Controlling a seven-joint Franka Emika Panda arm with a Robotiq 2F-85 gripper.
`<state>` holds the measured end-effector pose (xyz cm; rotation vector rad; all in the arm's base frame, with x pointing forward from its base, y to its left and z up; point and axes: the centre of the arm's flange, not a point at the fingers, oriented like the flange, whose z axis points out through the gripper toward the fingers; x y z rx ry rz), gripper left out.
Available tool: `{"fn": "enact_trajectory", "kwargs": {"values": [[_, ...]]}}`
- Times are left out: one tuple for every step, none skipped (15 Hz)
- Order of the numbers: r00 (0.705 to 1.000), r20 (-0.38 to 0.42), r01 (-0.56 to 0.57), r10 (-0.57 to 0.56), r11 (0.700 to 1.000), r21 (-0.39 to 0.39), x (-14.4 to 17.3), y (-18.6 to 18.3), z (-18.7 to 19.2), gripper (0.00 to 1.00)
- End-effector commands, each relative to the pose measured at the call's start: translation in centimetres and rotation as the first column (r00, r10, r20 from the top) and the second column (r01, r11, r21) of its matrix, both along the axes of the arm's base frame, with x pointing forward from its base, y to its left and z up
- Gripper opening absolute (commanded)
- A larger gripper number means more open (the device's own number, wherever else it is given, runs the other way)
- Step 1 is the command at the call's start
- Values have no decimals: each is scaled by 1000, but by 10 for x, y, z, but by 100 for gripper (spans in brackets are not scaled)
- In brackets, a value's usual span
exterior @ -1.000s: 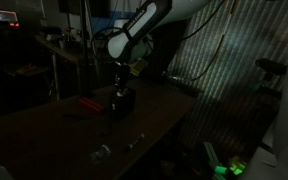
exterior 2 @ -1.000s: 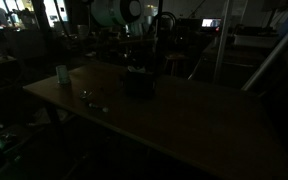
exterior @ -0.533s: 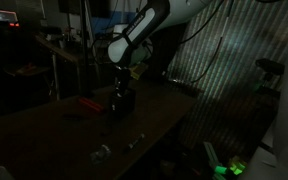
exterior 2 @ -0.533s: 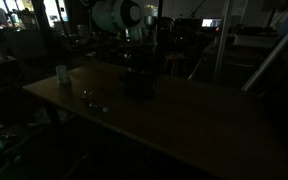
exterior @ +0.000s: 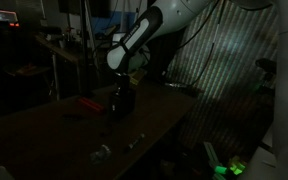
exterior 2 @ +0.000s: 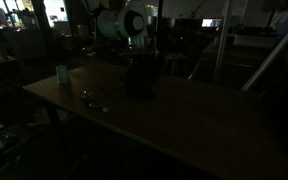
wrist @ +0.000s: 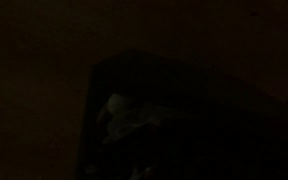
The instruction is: Put the towel in the box
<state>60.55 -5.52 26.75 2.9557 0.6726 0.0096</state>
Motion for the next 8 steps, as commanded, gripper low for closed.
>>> {"fn": "enact_trajectory", "kwargs": {"values": [[1000,-28,-5,7,999,40,21,-4,-19,0],[999,-34,-6,7,999,52,24,-5,-24,0],[999,-40,-6,8,998,65,26,-5,-29,0],[999,-47,-7,11,997,76,27,-5,-34,0],[999,-51,-6,11,997,82,28,-5,-34,0],[998,-55,-4,9,996,85,28,-7,-32,0],[998,-56,-1,6,996,89,27,-9,-30,0],[999,-54,4,1,996,93,25,-12,-26,0]]}}
